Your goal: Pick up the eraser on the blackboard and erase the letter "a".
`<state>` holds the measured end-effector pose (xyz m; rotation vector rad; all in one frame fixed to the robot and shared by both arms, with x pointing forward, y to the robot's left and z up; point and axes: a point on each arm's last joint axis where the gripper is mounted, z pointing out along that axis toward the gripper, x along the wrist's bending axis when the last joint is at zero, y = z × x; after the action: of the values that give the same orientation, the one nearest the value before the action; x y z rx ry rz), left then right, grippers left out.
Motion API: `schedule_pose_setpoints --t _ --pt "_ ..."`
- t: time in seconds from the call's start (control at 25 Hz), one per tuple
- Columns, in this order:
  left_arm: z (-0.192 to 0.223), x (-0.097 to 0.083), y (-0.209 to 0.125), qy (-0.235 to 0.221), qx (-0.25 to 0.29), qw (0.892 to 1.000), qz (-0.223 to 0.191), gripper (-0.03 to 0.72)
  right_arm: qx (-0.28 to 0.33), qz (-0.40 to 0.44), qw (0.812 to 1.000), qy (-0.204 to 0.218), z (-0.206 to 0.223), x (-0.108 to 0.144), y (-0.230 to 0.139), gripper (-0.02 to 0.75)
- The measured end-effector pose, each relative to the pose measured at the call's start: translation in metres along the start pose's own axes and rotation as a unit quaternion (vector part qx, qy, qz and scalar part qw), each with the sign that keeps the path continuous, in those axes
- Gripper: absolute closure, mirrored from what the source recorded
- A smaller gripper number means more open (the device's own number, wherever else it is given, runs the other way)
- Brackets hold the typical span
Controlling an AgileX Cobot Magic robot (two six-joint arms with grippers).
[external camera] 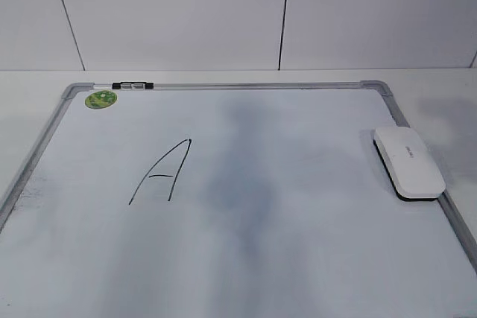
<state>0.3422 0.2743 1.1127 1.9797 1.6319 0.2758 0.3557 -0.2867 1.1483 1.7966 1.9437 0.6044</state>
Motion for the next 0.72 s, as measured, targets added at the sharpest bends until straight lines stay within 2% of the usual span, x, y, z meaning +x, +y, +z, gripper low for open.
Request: schedule_pose_setpoints --t 0.32,0.72 --pt "-0.019 -0.006 -0.025 0.016 -0.049 0.999 0.011 0.306 -0.033 -0.008 0.999 -0.003 -0.007 -0.004 -0.064 0.145" --pt "0.008 0.002 -0.071 0.035 -0.018 0.999 0.003 0.306 -0.02 -0.016 0.999 -0.022 0.02 -0.008 -0.113 0.153"
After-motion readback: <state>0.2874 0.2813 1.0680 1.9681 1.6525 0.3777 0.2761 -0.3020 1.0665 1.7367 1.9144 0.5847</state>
